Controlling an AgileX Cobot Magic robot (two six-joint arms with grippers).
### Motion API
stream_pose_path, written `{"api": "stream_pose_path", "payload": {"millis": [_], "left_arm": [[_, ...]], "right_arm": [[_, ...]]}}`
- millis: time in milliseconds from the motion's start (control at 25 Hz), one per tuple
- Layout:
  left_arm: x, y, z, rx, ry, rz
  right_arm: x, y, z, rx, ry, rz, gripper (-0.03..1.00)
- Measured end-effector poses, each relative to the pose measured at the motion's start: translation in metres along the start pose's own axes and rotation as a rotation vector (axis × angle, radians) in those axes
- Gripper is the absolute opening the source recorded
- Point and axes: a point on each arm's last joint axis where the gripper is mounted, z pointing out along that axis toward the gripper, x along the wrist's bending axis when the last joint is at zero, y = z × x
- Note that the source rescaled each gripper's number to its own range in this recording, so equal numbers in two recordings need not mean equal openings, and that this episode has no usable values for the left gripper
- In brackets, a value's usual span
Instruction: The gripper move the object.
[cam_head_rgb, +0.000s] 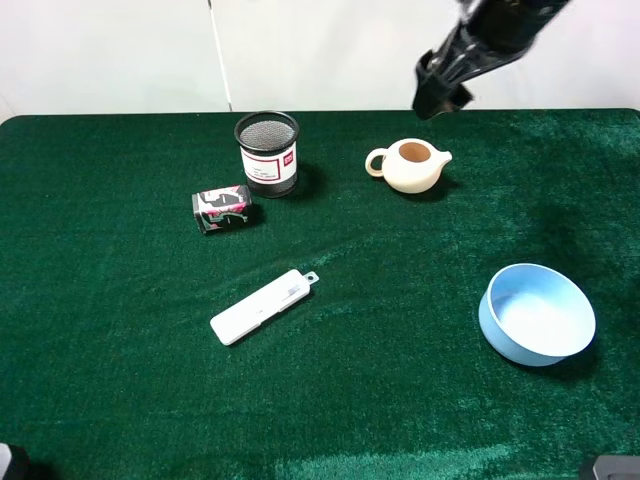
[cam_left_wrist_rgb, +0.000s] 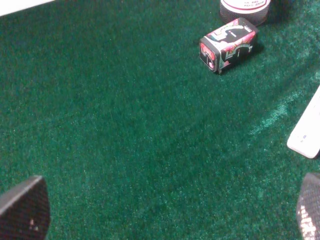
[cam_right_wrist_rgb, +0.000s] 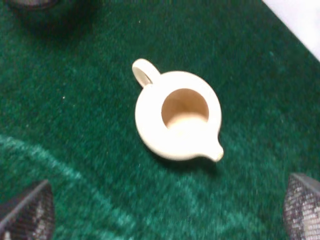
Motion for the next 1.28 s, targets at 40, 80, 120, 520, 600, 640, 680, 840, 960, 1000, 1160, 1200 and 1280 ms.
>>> {"api": "stream_pose_path", "payload": {"millis": [40,80,120,520,600,640,680,840,960,1000,1160,1200,1280], "left_arm": [[0.0,0.0,0.0,0.0,0.0,0.0],[0.0,0.0,0.0,0.0,0.0,0.0],[0.0,0.0,0.0,0.0,0.0,0.0],[0.0,0.0,0.0,0.0,0.0,0.0],[0.0,0.0,0.0,0.0,0.0,0.0],[0.0,0.0,0.0,0.0,0.0,0.0],[0.0,0.0,0.0,0.0,0.0,0.0],[0.0,0.0,0.0,0.0,0.0,0.0],[0.0,0.0,0.0,0.0,0.0,0.0],[0.0,0.0,0.0,0.0,0.0,0.0],[0.0,0.0,0.0,0.0,0.0,0.0],[0.0,0.0,0.0,0.0,0.0,0.0],[0.0,0.0,0.0,0.0,0.0,0.0]], "right_arm": [[-0.001,0.004,0.008,0.007,0.006,-0.015,1.0],[-0.001,0.007,0.015,0.015,0.014,-0.028,1.0],[-0.001,0.009,0.025,0.028,0.03,-0.035,1.0],[0.006,0.008,0.099,0.121,0.123,-0.113,1.0],[0.008,0.006,0.108,0.137,0.13,-0.115,1.0],[0.008,0.005,0.112,0.144,0.132,-0.117,1.0],[0.008,0.004,0.114,0.146,0.13,-0.12,1.0],[0.008,0.0,0.126,0.165,0.131,-0.131,1.0],[0.008,-0.005,0.136,0.191,0.135,-0.142,1.0],[0.007,-0.007,0.14,0.2,0.139,-0.143,1.0],[0.006,-0.013,0.153,0.224,0.148,-0.141,1.0],[0.005,-0.015,0.156,0.229,0.149,-0.141,1.0],[0.005,-0.017,0.163,0.234,0.151,-0.139,1.0]]}}
